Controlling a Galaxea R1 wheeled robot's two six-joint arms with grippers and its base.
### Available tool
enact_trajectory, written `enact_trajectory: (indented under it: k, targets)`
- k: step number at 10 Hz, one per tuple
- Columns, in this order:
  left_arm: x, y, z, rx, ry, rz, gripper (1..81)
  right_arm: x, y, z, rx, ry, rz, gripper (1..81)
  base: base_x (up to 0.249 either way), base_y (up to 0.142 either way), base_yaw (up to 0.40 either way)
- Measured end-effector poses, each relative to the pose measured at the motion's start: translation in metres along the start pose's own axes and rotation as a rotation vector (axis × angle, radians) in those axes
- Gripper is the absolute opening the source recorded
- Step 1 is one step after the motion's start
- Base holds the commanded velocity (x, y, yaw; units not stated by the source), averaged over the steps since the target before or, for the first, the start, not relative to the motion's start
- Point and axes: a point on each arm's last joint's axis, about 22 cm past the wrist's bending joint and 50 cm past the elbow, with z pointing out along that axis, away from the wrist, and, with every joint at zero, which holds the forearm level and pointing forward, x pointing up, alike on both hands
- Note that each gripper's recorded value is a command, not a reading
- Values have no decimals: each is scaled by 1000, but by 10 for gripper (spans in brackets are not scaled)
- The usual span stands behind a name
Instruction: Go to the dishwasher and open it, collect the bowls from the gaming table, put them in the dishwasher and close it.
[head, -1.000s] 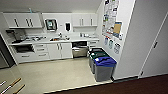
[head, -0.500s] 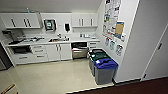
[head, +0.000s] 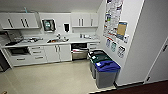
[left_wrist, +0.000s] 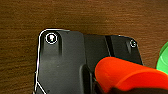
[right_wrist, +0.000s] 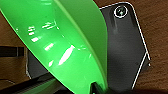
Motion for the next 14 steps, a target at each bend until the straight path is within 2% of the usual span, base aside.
enact_trajectory:
  k: [5, 14]
  targets:
    - [5, -3, -2, -2, 15, 1, 10, 8, -1, 1, 2, 2, -5, 10, 189, 0, 0]
    - [4, -6, -3, 3, 14, 2, 10, 3, -1, 1, 1, -2, -3, 10, 161, 0, 0]
